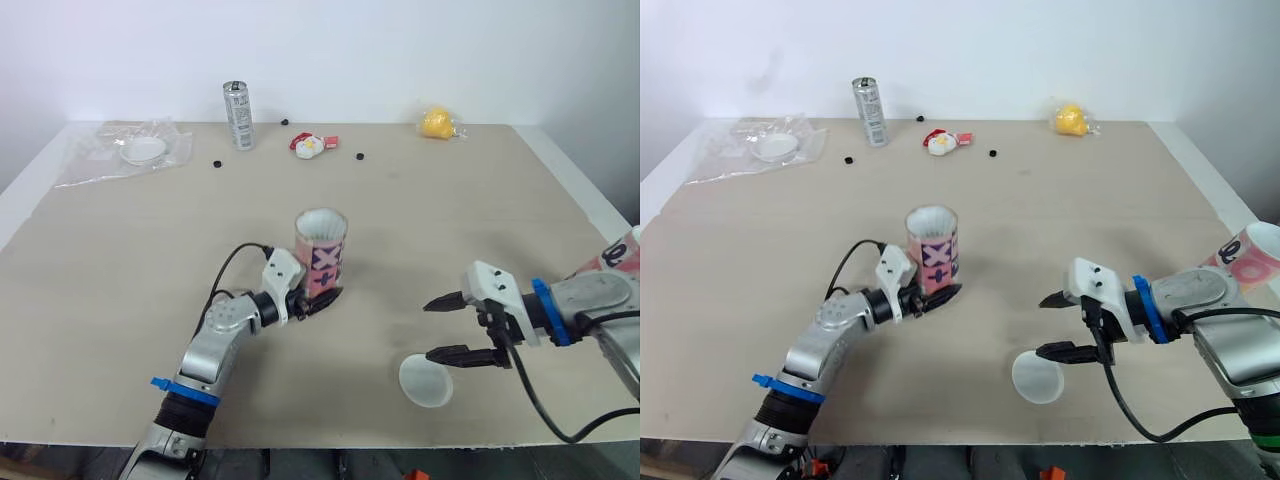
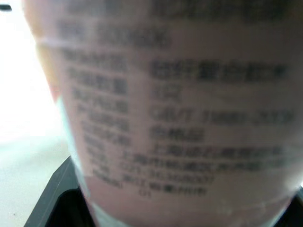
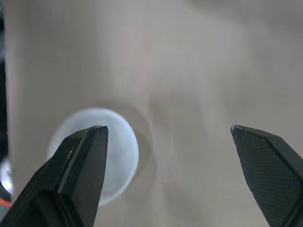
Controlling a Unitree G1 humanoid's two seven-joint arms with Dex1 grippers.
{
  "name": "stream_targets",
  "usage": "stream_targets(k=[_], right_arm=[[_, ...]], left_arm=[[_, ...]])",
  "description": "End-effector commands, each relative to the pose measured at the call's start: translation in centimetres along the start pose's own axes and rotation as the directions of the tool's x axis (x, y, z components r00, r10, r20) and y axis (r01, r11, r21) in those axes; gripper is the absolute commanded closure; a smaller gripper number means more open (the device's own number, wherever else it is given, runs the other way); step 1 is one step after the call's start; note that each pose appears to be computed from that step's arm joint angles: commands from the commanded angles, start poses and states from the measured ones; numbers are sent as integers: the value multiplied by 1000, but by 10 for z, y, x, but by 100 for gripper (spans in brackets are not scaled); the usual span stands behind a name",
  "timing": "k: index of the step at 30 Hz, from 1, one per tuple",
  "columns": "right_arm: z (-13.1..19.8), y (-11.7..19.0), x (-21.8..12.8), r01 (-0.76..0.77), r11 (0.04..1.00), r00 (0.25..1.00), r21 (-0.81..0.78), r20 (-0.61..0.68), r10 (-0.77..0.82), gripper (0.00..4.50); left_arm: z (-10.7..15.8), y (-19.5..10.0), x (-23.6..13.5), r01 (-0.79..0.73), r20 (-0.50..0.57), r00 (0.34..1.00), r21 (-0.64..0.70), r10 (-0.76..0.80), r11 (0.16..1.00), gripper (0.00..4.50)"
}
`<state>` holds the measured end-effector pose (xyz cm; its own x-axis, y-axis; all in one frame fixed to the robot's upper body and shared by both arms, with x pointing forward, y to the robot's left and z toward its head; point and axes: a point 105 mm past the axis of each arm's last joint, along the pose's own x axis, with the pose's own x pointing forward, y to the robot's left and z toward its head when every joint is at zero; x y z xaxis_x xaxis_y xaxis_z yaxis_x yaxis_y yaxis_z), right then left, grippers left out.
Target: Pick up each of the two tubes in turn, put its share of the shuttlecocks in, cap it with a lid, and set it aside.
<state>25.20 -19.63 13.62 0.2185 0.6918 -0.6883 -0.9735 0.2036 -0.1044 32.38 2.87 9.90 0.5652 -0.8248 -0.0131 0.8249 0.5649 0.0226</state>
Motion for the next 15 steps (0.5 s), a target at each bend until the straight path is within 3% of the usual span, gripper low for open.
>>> stream_targets(k=[1, 13, 15], right_arm=[[0, 1, -1, -9, 999, 1000, -31, -26, 8, 7], [-17, 7, 15, -61, 993, 986, -104, -158, 44, 7], [-16, 8, 16, -65, 992, 986, -112, -161, 46, 84]], left_arm=[[-10, -2, 1, -1, -3, 1000, -10, 1, 1000, 145], [-31, -8, 0, 0, -36, 999, -41, -1, 999, 145], [-32, -8, 1, -7, -35, 999, -45, 5, 999, 145]])
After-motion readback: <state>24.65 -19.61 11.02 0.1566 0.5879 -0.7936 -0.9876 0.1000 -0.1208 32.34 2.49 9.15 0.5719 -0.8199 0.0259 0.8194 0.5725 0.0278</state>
